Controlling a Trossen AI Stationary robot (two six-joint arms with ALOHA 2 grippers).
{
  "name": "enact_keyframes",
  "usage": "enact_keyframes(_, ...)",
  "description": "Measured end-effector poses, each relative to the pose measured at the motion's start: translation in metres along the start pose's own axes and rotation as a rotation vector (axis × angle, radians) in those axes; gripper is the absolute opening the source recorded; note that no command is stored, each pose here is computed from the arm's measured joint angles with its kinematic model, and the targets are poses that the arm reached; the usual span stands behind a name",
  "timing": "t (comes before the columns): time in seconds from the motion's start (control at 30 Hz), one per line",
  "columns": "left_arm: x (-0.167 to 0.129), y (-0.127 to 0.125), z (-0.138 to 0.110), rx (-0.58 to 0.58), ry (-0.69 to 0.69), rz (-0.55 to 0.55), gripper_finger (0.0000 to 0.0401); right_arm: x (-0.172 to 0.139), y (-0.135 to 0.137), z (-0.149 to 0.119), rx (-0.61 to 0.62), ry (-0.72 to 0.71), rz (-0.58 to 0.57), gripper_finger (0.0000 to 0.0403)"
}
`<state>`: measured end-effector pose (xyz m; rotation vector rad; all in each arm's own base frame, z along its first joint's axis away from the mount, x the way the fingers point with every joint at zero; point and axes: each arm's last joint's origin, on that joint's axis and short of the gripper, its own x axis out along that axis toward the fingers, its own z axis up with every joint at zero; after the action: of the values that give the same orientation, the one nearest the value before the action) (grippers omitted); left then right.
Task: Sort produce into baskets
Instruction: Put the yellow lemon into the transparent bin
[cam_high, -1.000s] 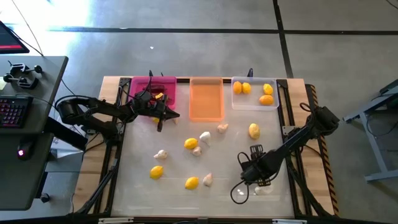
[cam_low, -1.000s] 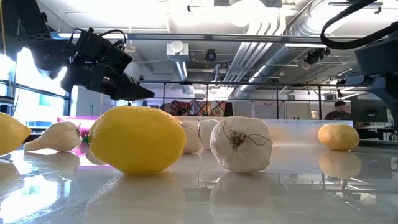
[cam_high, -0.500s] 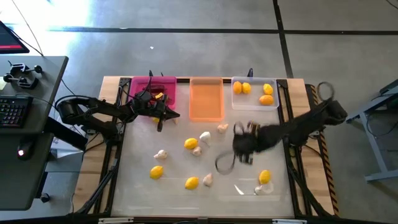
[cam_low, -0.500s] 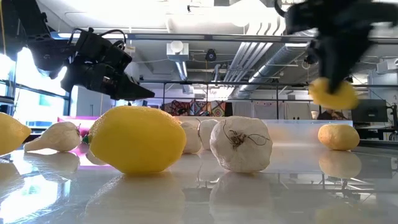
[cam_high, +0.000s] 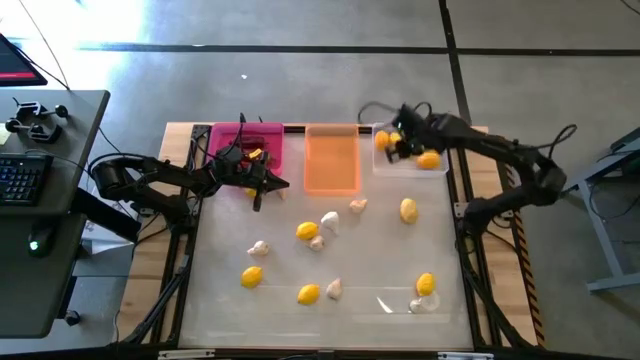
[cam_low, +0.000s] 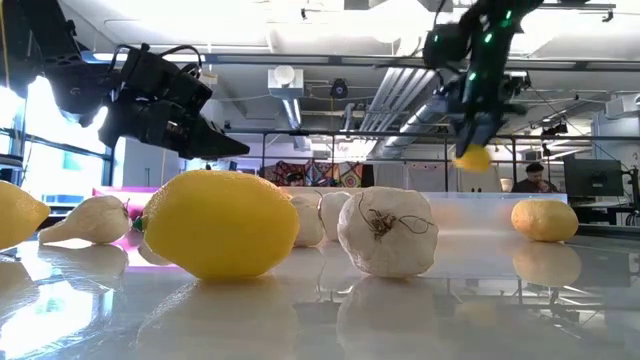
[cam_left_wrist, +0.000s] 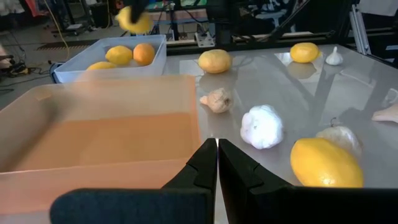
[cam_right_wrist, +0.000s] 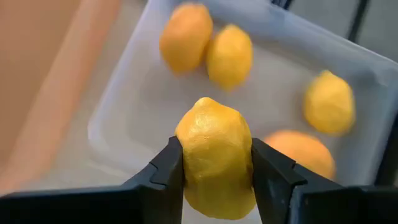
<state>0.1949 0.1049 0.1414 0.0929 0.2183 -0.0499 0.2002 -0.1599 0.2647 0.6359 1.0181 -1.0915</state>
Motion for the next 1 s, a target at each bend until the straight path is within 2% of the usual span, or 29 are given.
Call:
enact_keyframes(0.1,0.0,0.0,0.0,0.0,0.0,0.001,0.0003,0.023,-0.017,0.021,0.103,-0.002,0.03,0.0124)
enact_keyframes(0.17,0.0,0.0,0.0,0.0,0.001,0.004,0.0003,0.041,-0.027,0.028,0.135,0.039,0.003,0.0124)
enact_keyframes(0.33,0.0,0.0,0.0,0.006,0.001,0.004,0.0003,0.079,-0.045,0.034,0.187,0.148,-0.065,0.0124)
enact_keyframes(0.47,0.0,0.0,0.0,0.007,0.001,0.004,0.0003,0.097,-0.049,0.035,0.223,0.172,-0.109,0.0124)
enact_keyframes(0.77,0.0,0.0,0.0,0.001,0.001,0.003,0.0003,0.114,-0.05,0.042,0.243,0.115,-0.151,0.0133)
enact_keyframes(1.0,0.0,0.0,0.0,0.0,0.001,0.004,0.0003,0.114,-0.051,0.042,0.224,0.11,-0.176,0.0203)
